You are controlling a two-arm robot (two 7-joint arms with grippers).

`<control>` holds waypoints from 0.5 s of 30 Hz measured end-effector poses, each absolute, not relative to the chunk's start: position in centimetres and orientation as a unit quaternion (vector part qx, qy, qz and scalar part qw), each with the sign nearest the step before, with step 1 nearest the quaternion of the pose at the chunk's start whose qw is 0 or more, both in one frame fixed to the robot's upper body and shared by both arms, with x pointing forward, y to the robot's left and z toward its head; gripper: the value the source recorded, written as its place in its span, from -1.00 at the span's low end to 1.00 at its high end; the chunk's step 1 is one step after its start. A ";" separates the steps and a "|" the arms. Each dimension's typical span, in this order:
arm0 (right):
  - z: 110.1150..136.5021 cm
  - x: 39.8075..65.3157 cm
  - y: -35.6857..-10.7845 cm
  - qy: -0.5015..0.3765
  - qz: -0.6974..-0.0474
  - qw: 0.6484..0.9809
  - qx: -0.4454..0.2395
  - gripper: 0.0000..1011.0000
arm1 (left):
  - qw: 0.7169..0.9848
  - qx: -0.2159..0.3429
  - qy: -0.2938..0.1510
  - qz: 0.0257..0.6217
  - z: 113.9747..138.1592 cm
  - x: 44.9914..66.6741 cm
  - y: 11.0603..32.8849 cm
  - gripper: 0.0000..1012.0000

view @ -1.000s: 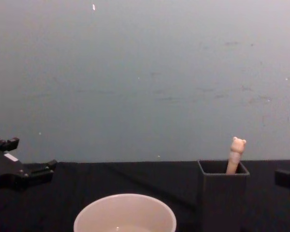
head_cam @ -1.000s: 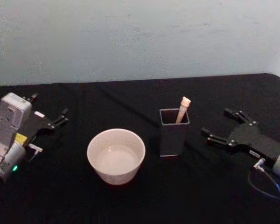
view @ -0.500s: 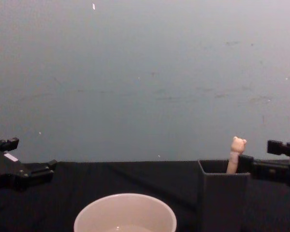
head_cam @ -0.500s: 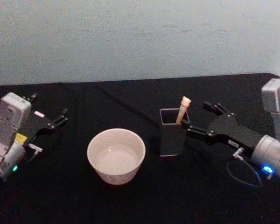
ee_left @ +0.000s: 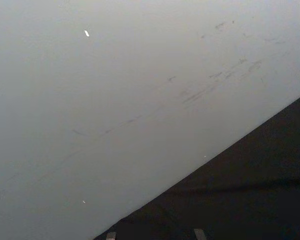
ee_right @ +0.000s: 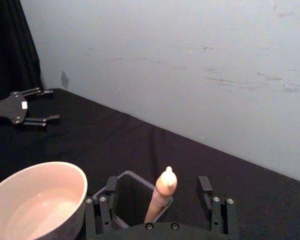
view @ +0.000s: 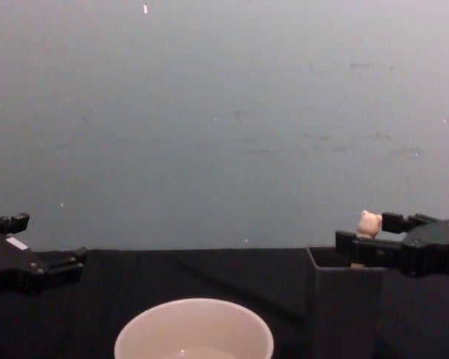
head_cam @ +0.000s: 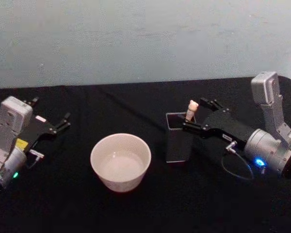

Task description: Pick up the stirring spoon with one hand, stir inside the cup, then place it back in its original position.

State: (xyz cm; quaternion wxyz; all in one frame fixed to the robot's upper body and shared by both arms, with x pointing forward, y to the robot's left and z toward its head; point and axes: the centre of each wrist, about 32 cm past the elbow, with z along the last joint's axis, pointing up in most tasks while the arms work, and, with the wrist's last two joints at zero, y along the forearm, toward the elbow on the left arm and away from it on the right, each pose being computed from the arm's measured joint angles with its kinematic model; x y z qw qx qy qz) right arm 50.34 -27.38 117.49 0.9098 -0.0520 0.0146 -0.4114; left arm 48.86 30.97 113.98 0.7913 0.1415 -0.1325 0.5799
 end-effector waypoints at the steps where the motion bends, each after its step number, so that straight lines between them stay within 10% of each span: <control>1: 117.5 50.5 -27.3 0.016 -0.412 0.910 -0.051 0.98 | 0.791 0.141 -0.132 0.580 114.0 48.9 31.0 0.98; 15: 117.5 51.2 -27.0 0.023 -0.419 0.907 -0.044 0.98 | 0.791 0.142 -0.132 0.580 114.0 48.9 31.0 0.98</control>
